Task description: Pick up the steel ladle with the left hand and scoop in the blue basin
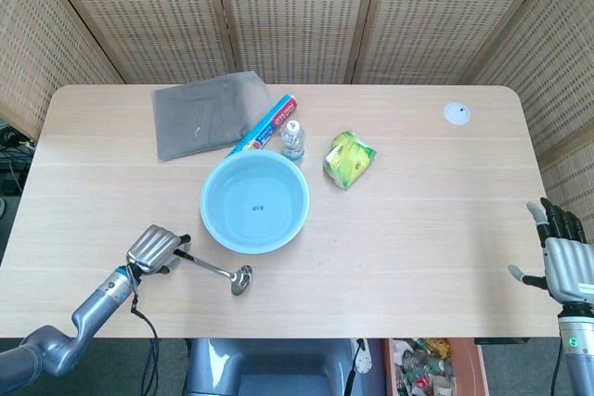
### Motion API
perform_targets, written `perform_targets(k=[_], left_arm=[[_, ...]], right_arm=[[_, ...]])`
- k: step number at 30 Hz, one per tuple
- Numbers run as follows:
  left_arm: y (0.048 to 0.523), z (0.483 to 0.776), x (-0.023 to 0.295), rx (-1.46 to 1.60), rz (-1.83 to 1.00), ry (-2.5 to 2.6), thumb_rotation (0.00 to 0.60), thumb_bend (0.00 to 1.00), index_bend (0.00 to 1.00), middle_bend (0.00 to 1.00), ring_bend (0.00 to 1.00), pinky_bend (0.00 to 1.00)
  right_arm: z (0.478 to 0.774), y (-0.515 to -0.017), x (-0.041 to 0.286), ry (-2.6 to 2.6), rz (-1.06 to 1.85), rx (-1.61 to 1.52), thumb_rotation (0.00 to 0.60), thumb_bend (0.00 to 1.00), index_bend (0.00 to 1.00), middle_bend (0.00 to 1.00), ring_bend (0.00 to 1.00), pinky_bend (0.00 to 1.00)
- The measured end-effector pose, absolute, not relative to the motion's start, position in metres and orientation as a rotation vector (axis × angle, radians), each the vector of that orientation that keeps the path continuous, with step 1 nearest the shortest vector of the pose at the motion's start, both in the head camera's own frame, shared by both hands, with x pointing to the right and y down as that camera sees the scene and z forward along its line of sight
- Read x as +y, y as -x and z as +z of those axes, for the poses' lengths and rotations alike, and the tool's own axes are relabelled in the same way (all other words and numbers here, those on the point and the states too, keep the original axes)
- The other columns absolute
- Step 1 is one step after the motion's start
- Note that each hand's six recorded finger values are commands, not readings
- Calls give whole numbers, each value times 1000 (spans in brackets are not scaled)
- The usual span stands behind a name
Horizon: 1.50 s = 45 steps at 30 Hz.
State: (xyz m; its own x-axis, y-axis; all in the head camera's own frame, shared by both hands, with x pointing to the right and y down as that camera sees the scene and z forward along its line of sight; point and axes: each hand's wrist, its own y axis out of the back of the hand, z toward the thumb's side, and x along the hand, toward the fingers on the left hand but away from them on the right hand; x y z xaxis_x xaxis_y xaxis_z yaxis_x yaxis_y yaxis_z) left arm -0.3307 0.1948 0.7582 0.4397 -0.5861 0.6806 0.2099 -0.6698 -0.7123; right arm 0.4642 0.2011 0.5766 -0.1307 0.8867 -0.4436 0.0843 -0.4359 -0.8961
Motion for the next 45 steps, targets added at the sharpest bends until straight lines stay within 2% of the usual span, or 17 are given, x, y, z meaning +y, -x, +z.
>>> perform_targets(k=[28,38,45], left_arm=[[323,774,204,366,-1314,1896,600,386,463,993,974,986],[325,772,200,402,-1309,1905,600,387,653,993,974,986],[329,758,192,415,-1275,1900,600,415,692,993,974,986]], right_arm=[[577,-462,202,1528,1628,-1100,600,0,0,0,0,0],[577,-461,202,1534,1628,-1101,600,0,0,0,0,0],[577,-461,203,1537,1626,-1101,600,0,0,0,0,0]])
